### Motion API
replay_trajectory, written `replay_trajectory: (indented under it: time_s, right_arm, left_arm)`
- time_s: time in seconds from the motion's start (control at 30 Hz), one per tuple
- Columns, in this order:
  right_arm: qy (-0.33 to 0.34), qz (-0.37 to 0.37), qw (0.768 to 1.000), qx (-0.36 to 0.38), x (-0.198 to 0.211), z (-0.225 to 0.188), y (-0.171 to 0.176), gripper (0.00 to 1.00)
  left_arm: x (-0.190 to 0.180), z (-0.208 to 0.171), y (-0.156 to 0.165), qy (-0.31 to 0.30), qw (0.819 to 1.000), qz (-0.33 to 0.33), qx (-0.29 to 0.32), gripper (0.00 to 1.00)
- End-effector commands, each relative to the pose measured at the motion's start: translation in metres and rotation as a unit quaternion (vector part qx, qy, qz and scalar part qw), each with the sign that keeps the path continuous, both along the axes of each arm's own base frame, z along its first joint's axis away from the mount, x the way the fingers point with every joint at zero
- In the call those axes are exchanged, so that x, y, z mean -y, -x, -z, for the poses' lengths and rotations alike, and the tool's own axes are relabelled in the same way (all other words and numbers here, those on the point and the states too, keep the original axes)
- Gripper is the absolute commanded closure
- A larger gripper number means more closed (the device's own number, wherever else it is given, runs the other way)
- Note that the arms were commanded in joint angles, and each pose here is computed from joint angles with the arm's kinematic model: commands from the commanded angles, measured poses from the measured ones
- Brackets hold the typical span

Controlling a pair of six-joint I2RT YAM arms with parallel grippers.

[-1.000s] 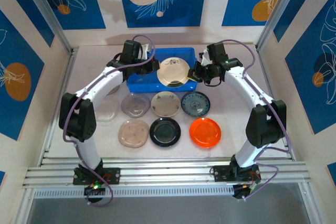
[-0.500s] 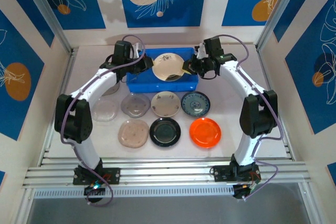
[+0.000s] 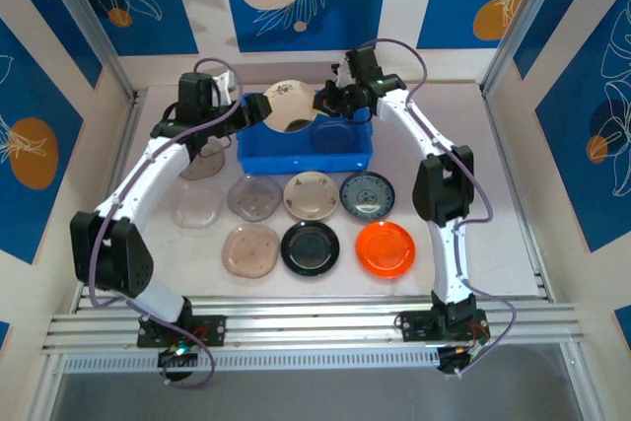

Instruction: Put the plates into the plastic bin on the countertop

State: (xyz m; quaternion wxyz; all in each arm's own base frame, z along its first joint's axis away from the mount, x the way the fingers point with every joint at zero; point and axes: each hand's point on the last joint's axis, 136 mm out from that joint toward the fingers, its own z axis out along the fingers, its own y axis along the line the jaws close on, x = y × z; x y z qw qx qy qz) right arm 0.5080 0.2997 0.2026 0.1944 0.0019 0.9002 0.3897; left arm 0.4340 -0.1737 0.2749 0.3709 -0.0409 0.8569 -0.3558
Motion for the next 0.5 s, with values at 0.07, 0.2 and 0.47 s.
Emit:
replay_trajectory:
  time_s: [0.07, 0.2, 0.47]
  right_arm:
    - [0.028, -0.034, 0.999, -0.002, -0.017, 0.024, -0.004, 1.00]
    - [0.029, -0.037, 0.999, -0.001, -0.022, 0.042, -0.014, 1.00]
    - [0.037, -0.050, 0.998, -0.016, -0.028, 0.083, -0.027, 1.00]
  left_arm:
    - [-0.030, 0.014, 0.014, -0.024, 0.999, -0.020, -0.011, 0.19]
    - [-0.047, 0.025, 0.027, -0.039, 0.998, -0.036, -0.016, 0.20]
    - [-0.064, 0.049, 0.049, -0.053, 0.997, -0.052, -0.035, 0.20]
